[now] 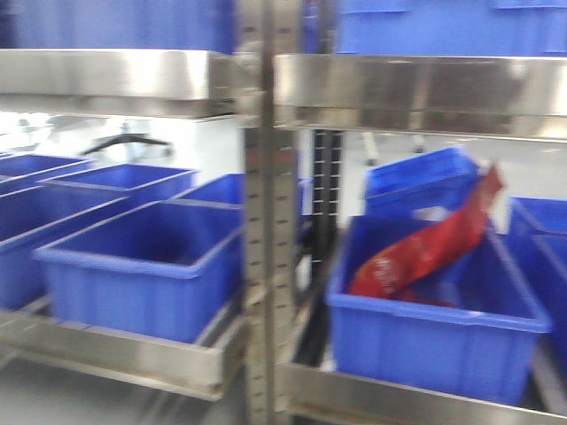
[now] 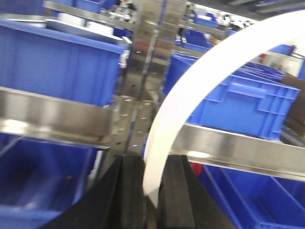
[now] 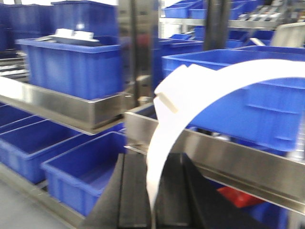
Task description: Grab PVC pipe and place in blue bin
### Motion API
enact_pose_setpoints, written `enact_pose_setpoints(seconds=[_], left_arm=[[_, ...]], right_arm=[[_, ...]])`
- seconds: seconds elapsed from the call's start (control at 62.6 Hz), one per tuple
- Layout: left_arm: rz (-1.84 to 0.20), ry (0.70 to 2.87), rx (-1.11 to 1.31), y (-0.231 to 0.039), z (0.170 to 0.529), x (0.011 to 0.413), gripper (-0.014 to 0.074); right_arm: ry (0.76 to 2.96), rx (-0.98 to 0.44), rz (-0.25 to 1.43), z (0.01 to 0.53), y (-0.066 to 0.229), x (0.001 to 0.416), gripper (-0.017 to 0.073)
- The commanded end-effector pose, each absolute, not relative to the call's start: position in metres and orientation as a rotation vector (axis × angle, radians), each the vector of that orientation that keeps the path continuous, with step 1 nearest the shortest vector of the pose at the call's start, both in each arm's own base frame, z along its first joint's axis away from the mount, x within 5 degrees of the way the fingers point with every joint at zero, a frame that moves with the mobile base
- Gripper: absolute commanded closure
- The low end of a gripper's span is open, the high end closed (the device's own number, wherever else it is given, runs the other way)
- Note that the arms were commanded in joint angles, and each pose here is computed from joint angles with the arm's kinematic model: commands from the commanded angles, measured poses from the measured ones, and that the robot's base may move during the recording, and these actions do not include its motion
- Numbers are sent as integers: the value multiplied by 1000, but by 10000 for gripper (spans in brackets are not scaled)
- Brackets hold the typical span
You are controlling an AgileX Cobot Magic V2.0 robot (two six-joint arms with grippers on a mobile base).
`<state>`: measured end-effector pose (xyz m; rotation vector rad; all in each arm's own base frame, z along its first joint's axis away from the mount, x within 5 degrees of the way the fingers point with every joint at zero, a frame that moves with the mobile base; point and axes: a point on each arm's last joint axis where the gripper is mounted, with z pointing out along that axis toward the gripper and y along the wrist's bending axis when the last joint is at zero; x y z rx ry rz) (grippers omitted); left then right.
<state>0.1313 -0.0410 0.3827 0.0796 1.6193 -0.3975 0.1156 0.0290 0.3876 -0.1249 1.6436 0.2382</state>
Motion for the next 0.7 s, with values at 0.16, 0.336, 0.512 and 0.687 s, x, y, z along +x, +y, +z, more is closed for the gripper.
enact_pose_setpoints(seconds=[0.16, 0.336, 0.512, 0.687], left_arm=[[-411, 1595, 78, -42, 385, 130, 704], [-411, 1595, 78, -42, 385, 130, 704], [-411, 1595, 78, -42, 385, 130, 704], [-411, 1595, 78, -42, 385, 130, 704]], right_arm=[[1613, -134, 233, 390, 29, 115, 727], [1613, -134, 233, 390, 29, 115, 727], [1613, -134, 233, 390, 29, 115, 727], [1613, -134, 233, 390, 29, 115, 727]])
